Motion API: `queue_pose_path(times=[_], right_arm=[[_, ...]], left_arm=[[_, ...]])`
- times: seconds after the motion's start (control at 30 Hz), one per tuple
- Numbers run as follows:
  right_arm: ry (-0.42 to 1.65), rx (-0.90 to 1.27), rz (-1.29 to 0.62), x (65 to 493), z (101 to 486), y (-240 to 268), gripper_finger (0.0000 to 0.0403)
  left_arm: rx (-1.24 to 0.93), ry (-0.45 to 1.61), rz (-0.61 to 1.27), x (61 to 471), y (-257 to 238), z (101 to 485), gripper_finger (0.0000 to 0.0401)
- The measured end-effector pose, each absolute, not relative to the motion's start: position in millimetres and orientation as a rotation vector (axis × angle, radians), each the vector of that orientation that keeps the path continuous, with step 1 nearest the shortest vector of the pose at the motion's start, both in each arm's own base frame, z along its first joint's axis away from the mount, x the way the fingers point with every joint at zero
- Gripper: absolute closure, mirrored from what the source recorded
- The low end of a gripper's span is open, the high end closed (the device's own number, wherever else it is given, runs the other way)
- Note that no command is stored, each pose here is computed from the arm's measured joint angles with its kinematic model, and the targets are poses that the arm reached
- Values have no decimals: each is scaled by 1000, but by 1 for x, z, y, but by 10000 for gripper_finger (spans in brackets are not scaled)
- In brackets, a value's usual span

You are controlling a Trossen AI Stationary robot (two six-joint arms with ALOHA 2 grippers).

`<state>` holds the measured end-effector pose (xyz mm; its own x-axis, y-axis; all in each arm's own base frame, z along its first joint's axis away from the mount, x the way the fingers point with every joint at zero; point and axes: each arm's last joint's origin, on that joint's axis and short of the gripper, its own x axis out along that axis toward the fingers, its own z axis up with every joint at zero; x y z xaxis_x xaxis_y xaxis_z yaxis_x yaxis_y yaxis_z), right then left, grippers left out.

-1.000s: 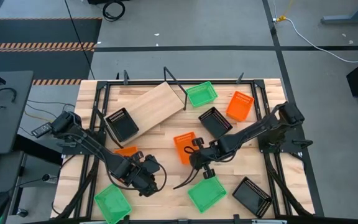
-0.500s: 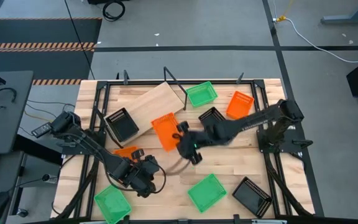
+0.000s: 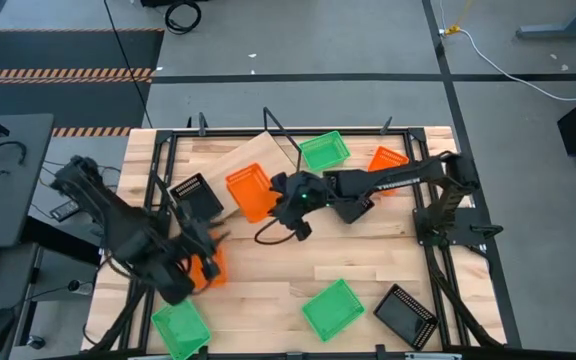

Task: Stack baskets on shelf by color
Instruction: Put the middle orange bin on the shelf

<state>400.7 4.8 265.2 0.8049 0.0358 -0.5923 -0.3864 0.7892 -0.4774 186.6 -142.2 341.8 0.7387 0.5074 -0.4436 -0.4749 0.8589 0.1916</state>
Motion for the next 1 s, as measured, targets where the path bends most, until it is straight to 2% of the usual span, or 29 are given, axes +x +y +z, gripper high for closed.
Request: queue_pose_path(times=[0.3, 0.57, 0.77, 1.0], right_arm=[[669, -592, 181, 440, 243, -36, 395], [744, -583, 266, 477, 236, -68, 395], [819, -576, 272, 487, 223, -91, 395], [792, -546, 308, 488, 218, -103, 395]], left_arm=[[135, 440, 625, 175, -102, 368, 283], [134, 460, 644, 176, -91, 372, 283], [68, 460, 635, 177, -91, 372, 282], [39, 451, 647, 178, -89, 372, 282]])
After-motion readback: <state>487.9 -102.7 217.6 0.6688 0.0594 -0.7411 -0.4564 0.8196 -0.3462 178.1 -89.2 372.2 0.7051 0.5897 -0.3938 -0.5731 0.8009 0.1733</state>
